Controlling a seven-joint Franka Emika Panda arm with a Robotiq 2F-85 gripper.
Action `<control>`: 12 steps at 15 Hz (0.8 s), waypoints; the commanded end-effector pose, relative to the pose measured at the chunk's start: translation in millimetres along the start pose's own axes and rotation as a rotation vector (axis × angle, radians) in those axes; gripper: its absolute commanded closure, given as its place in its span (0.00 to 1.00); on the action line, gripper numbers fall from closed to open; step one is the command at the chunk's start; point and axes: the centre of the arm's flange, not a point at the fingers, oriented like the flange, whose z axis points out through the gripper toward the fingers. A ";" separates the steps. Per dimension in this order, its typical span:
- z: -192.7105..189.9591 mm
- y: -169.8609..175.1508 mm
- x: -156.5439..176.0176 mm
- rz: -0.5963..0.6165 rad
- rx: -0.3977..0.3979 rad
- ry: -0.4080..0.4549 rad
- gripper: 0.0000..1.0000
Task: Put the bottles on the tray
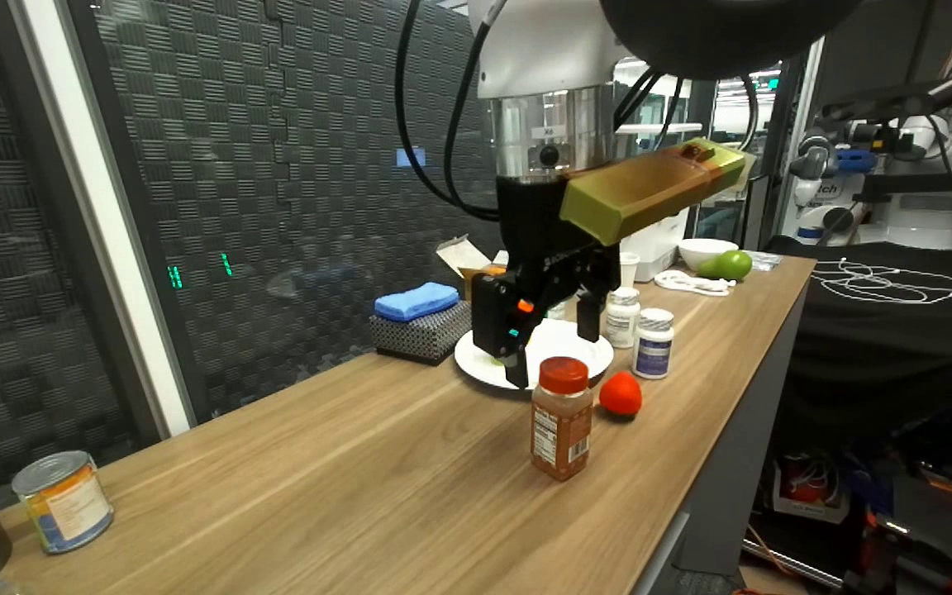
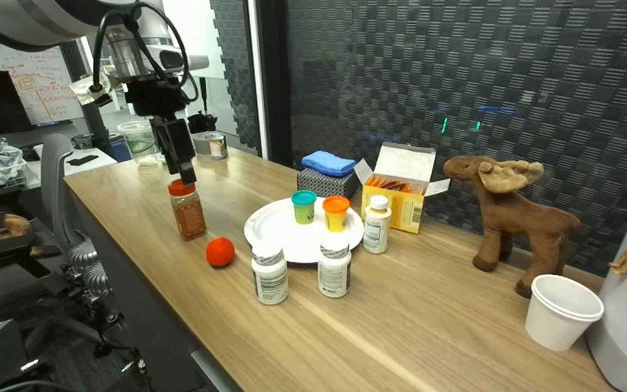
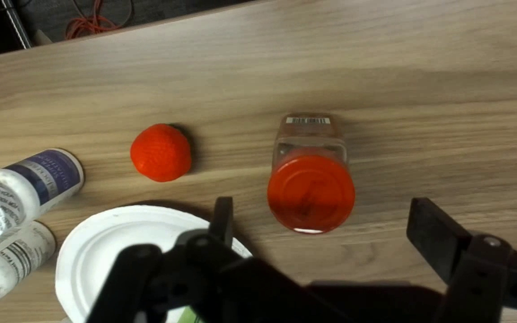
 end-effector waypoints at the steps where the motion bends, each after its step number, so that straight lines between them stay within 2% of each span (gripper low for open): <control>1: -3.4 8.8 -4.5 -0.029 0.058 -0.006 0.00; 5: 1.6 11.8 0.6 -0.055 0.105 -0.046 0.00; 12: 10.6 19.5 8.7 -0.064 0.126 -0.074 0.00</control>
